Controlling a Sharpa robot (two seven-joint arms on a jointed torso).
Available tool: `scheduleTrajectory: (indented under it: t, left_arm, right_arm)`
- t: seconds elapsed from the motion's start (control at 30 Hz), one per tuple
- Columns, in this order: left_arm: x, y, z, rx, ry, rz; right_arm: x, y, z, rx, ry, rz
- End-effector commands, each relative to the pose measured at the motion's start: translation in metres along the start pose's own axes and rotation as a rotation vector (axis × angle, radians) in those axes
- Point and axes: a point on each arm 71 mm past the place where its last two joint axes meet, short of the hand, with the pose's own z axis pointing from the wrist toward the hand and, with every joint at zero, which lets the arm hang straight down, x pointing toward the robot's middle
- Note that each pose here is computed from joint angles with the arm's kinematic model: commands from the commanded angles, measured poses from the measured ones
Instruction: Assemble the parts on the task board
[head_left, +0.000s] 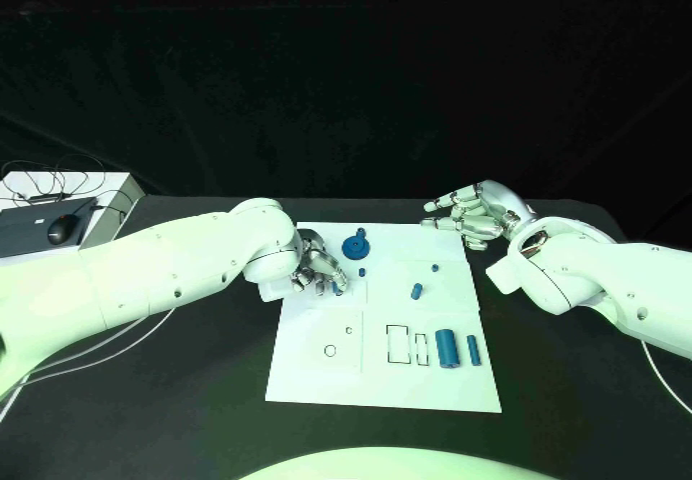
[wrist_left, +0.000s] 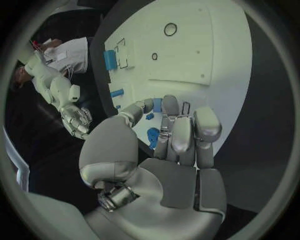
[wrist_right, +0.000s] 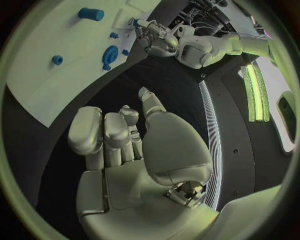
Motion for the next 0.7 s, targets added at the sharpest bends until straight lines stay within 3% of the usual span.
scheduleTrajectory:
  t: [0.03,0.27,0.7]
  left_arm:
    - [0.0004,-0.0017,0.0005,-0.002,0.058,0.020]
    - [-0.0054,-0.0035,0.0051,-0.018,0.092,0.048]
    - [-0.0110,-0.0147,0.0128,-0.040,0.153,0.119]
  right_arm:
    - [0.001,0.001,0.000,-0.010,0.012,-0.008]
    - [0.001,0.000,0.000,-0.008,0.013,-0.009]
    - [0.002,0.001,0.001,-0.008,0.016,-0.009]
